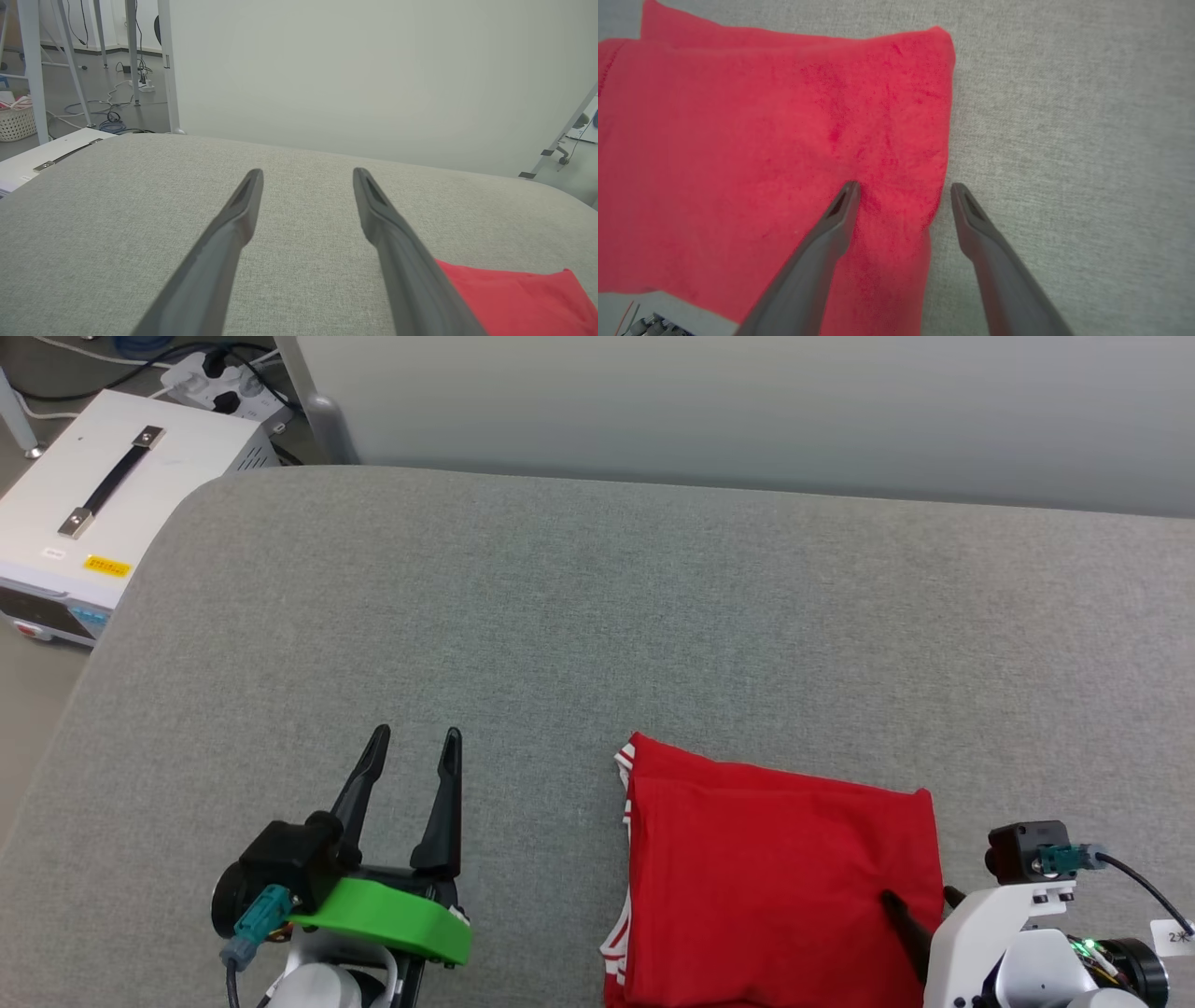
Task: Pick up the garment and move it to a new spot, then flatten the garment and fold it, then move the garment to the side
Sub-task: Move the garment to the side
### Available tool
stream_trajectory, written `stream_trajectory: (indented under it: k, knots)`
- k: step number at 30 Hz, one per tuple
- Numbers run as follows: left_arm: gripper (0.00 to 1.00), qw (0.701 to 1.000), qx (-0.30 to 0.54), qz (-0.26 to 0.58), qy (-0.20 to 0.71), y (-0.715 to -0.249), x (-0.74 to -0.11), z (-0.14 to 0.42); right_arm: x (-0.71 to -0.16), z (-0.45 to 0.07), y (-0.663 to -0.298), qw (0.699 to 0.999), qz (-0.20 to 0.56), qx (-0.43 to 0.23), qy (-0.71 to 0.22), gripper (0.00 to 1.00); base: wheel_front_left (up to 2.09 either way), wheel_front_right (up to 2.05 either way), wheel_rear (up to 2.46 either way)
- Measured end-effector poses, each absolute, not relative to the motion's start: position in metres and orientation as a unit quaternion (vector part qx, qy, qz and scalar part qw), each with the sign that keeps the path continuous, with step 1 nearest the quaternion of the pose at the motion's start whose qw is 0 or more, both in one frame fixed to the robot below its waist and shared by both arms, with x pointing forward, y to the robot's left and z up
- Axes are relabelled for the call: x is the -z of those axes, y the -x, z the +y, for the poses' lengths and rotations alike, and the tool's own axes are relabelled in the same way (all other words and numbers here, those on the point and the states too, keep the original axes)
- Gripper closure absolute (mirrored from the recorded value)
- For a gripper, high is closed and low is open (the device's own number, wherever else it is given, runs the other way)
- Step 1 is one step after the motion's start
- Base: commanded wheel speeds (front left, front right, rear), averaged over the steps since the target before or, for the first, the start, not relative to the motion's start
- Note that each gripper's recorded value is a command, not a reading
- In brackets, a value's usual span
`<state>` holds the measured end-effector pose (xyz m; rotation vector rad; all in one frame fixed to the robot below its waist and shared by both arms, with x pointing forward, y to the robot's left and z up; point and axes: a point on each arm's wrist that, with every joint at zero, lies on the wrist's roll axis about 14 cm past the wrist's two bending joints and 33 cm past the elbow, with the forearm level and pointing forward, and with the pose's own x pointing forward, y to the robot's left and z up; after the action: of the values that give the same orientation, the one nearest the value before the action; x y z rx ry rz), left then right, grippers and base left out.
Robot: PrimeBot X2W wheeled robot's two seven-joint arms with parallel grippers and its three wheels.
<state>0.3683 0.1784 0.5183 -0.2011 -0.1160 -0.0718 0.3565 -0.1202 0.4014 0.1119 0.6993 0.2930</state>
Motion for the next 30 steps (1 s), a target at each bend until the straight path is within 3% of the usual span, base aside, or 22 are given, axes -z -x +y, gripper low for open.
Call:
stream_trajectory:
  k: [11, 12, 13, 15, 24, 30]
  knots:
    - [0.00, 0.994, 0.024, -0.048, 0.097, -0.372, -0.512, 0.186, -0.370, -0.103, -0.352, 0.894, 0.415, -0.163, -0.044, 0.00, 0.00, 0.00, 0.00]
    - [0.00, 0.994, 0.023, -0.047, 0.097, -0.372, -0.511, 0.186, -0.367, -0.101, -0.351, 0.890, 0.422, -0.165, -0.044, 0.08, 0.00, 0.00, 0.00]
    - [0.00, 0.994, 0.022, -0.046, 0.097, -0.372, -0.510, 0.187, -0.366, -0.099, -0.350, 0.888, 0.425, -0.169, -0.042, 0.52, 0.00, 0.00, 0.00]
    - [0.00, 0.994, 0.021, -0.045, 0.097, -0.372, -0.509, 0.188, -0.365, -0.096, -0.350, 0.886, 0.427, -0.178, -0.033, 1.00, 0.00, 0.00, 0.00]
    - [0.00, 0.993, 0.031, -0.050, 0.098, -0.373, -0.513, 0.182, -0.382, -0.094, -0.360, 0.906, 0.374, -0.197, 0.007, 1.00, 0.00, 0.00, 0.00]
    - [0.00, 0.991, 0.066, -0.059, 0.102, -0.380, -0.520, 0.160, -0.416, -0.124, -0.373, 0.918, 0.315, -0.209, 0.117, 1.00, 0.00, 0.00, 0.00]
